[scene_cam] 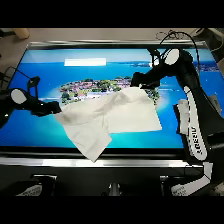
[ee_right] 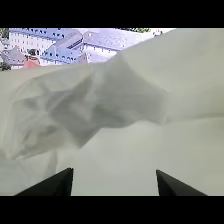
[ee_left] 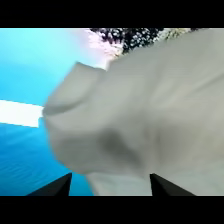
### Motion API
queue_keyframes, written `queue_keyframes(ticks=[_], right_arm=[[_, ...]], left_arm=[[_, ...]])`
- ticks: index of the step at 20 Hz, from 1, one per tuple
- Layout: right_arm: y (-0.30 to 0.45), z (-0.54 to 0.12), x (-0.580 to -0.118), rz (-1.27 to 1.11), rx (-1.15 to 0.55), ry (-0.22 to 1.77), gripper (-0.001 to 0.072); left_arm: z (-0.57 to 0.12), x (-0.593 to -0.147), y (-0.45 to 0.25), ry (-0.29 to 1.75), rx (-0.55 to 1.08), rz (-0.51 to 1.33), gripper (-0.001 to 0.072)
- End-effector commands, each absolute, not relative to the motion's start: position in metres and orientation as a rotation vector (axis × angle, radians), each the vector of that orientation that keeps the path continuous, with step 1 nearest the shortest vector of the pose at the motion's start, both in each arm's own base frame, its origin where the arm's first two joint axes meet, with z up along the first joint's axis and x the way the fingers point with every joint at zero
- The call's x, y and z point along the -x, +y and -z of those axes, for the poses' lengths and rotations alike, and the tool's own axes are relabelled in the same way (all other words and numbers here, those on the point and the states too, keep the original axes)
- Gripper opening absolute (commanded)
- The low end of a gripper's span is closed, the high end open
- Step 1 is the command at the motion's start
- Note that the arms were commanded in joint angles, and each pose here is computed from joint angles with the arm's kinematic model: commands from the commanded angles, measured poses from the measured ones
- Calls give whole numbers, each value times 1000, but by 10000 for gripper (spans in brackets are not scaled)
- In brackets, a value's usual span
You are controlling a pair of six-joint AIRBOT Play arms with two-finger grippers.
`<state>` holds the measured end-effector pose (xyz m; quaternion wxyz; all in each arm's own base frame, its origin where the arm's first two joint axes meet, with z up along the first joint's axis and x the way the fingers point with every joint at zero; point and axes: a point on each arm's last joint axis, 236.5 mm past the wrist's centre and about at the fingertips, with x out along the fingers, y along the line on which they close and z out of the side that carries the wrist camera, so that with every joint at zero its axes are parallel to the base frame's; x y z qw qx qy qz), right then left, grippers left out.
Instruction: Fold the shirts.
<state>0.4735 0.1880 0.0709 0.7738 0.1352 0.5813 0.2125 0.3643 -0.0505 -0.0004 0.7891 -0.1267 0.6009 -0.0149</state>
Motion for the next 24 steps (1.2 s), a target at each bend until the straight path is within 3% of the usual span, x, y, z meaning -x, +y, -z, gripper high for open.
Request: queue_keyframes(ticks=[1, 2, 3, 4, 6, 8, 9, 10, 11, 13, 17, 18, 19, 20, 21, 24], right_arm=[[157, -77, -455, -457, -230, 1327, 598], [125, -78, -443, -390, -191, 1372, 608], [91, -76, -433, -311, -186, 1427, 562], [70, -71, -422, -267, -226, 1481, 527], [47, -51, -397, -224, -303, 1569, 525], [43, -24, -374, -205, -325, 1616, 525], [46, -13, -364, -206, -334, 1630, 525], [47, -5, -358, -209, -338, 1637, 525], [48, 2, -354, -205, -344, 1646, 525], [44, 7, -350, -196, -330, 1663, 525], [25, 13, -350, -128, -266, 1663, 530], [15, 17, -349, -78, -244, 1667, 540], [8, 23, -346, -43, -230, 1680, 560], [6, 33, -338, -28, -226, 1705, 568], [9, 43, -330, -32, -239, 1733, 569], [20, 77, -315, -48, -290, 1765, 570]], left_arm=[[4, -372, -51, 1329, 326, 77, 616], [-7, -373, -40, 1322, 321, 75, 611], [-14, -369, -27, 1327, 339, 54, 607], [-14, -358, -16, 1352, 363, 30, 590], [2, -327, -9, 1434, 380, 18, 588], [32, -288, -26, 1517, 426, 55, 355], [46, -275, -44, 1529, 490, 94, 358], [56, -268, -62, 1525, 557, 136, 426], [65, -267, -77, 1509, 633, 165, 546], [76, -272, -95, 1465, 735, 171, 523], [92, -273, -110, 1490, 737, 176, 500], [95, -271, -114, 1506, 738, 183, 455], [98, -269, -116, 1516, 732, 187, 345], [98, -270, -116, 1513, 727, 191, 157], [96, -272, -115, 1500, 715, 202, 49], [79, -278, -114, 1446, 662, 262, 22]])
